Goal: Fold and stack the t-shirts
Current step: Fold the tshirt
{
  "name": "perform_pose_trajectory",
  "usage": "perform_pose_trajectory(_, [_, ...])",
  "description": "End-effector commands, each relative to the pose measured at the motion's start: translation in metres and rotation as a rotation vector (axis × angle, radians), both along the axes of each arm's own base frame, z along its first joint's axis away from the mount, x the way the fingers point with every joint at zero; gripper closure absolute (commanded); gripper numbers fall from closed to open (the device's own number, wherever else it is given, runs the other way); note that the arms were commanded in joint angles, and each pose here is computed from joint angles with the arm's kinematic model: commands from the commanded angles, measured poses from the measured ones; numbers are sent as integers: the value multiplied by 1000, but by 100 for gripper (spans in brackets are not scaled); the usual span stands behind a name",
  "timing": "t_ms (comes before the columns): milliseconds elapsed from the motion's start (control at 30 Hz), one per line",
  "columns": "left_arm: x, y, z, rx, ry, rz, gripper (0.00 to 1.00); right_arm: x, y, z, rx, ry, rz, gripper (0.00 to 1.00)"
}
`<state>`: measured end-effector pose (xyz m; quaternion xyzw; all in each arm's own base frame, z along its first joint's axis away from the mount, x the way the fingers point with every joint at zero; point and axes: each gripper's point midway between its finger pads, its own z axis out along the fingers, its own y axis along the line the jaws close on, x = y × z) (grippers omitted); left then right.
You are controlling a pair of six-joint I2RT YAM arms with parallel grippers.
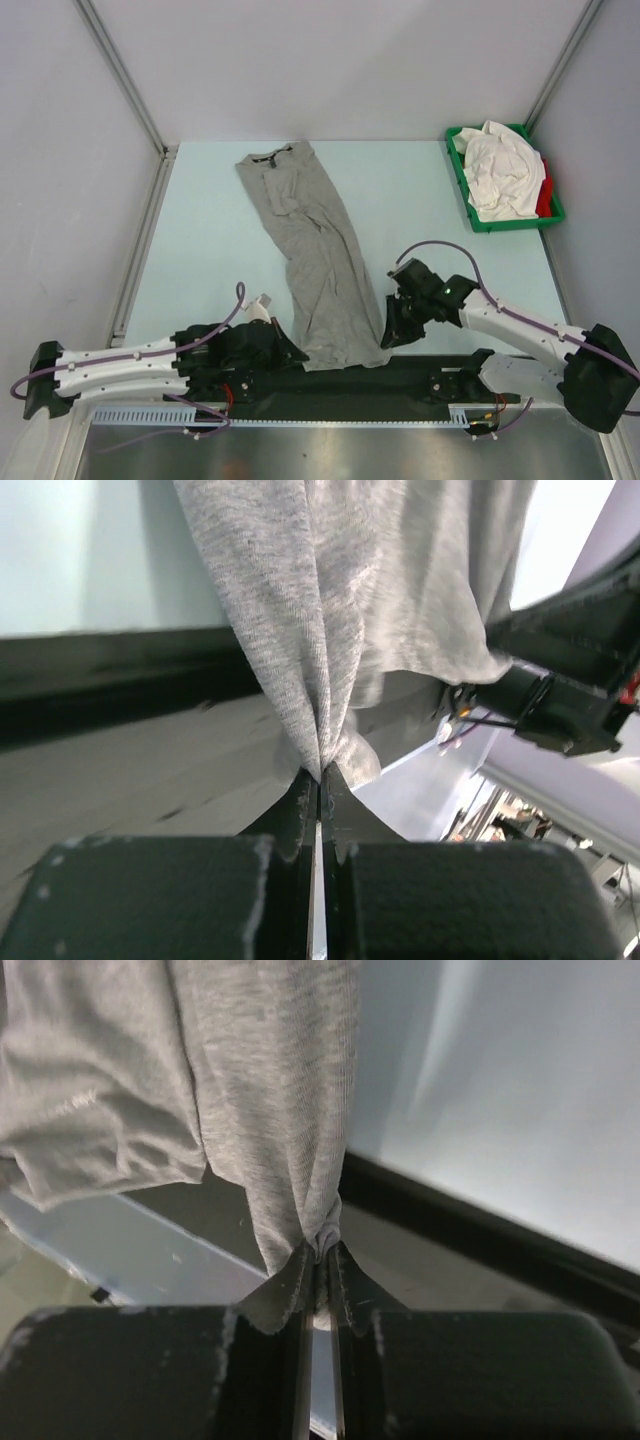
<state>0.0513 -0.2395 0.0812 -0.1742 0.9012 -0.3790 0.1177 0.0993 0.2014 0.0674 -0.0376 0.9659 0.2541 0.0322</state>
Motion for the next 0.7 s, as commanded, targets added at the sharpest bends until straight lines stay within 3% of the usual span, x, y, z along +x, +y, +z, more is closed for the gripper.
perform_pose_trajectory(0, [-21,32,-24,104,80,-35,100,-37,15,5,17,76,-3,96])
perform_pose_trajectory(200, [-41,53,-40,144,151,-92,100,-88,37,1,28,98,128,96])
perform_pose_trajectory(400, [-57,76,-44,221,188,-161,100,-93,51,15,40,83,189,96])
perform_pose_trajectory(667, [-55,81,-14,80,139,-142,100,-110,41,21,70,117,239,96])
